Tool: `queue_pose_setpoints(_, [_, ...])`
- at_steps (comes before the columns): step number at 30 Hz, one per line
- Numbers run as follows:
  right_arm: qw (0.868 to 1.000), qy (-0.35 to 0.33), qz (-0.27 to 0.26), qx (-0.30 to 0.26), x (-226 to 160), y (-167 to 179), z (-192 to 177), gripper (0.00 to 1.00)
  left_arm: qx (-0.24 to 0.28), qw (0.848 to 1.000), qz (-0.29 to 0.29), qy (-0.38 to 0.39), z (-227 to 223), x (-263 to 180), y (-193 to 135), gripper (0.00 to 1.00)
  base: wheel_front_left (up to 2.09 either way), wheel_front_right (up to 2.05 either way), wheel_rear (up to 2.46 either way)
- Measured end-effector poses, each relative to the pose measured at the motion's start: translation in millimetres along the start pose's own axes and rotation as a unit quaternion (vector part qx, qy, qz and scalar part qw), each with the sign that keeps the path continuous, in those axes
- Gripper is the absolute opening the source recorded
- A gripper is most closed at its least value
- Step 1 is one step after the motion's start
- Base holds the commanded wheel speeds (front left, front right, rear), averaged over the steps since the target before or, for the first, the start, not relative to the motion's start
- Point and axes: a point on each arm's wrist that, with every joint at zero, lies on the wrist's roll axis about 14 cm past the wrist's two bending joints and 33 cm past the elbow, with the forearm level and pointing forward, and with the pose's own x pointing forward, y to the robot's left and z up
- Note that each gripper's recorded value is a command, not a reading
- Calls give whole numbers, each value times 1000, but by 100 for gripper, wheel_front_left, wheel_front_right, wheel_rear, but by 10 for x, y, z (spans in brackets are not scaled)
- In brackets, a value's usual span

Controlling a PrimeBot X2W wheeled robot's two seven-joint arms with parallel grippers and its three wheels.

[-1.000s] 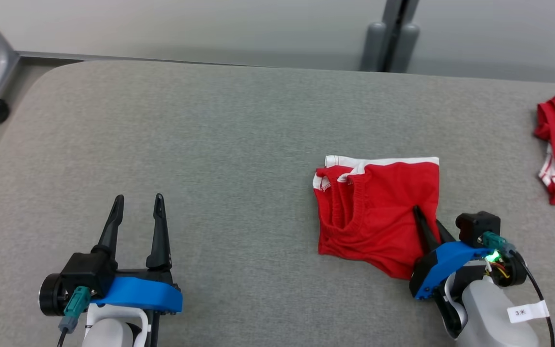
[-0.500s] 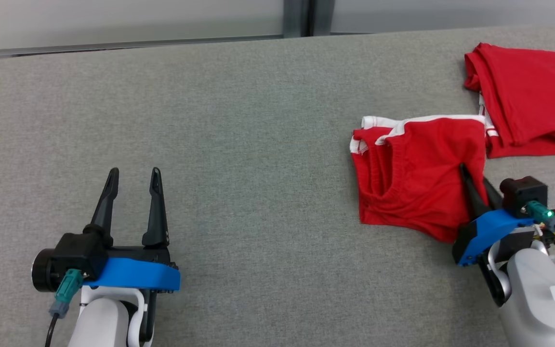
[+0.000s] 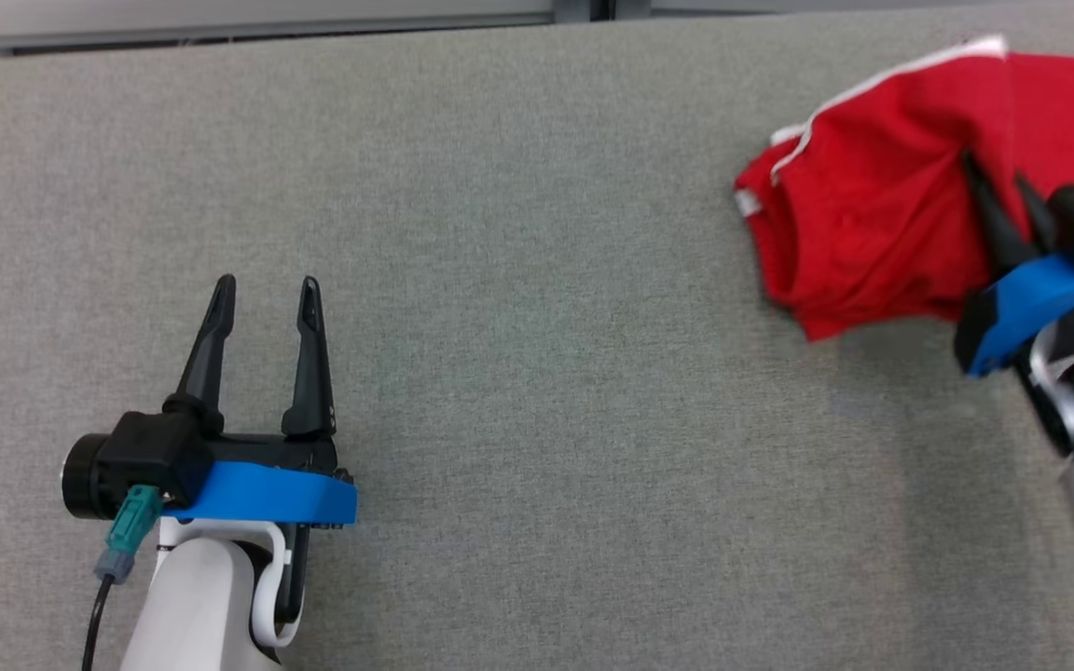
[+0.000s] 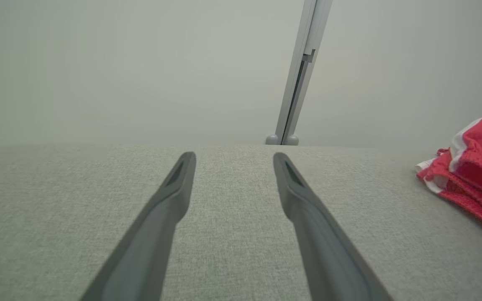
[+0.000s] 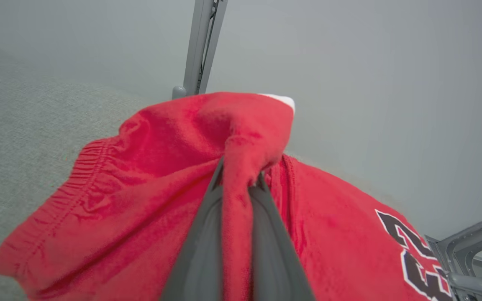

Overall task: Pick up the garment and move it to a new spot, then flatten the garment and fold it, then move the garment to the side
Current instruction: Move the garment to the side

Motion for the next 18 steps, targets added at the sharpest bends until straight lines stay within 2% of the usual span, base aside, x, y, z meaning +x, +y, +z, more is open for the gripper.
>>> queue_pose_setpoints(6, [997,30,-36,-57,208,-573,13,0,2,1000,2,13,-152,105,78,100,0,0,0])
queue_pose_setpoints(13, [989,73,-97,-86,257,-1310,-44,0,1,1000,2,20,-253,192,117,100,0,0,0])
queue_pose_setpoints(18, [983,100,-116,-97,241,-1546,-103,0,3,1000,-9,17,-251,257,70,100,0,0,0])
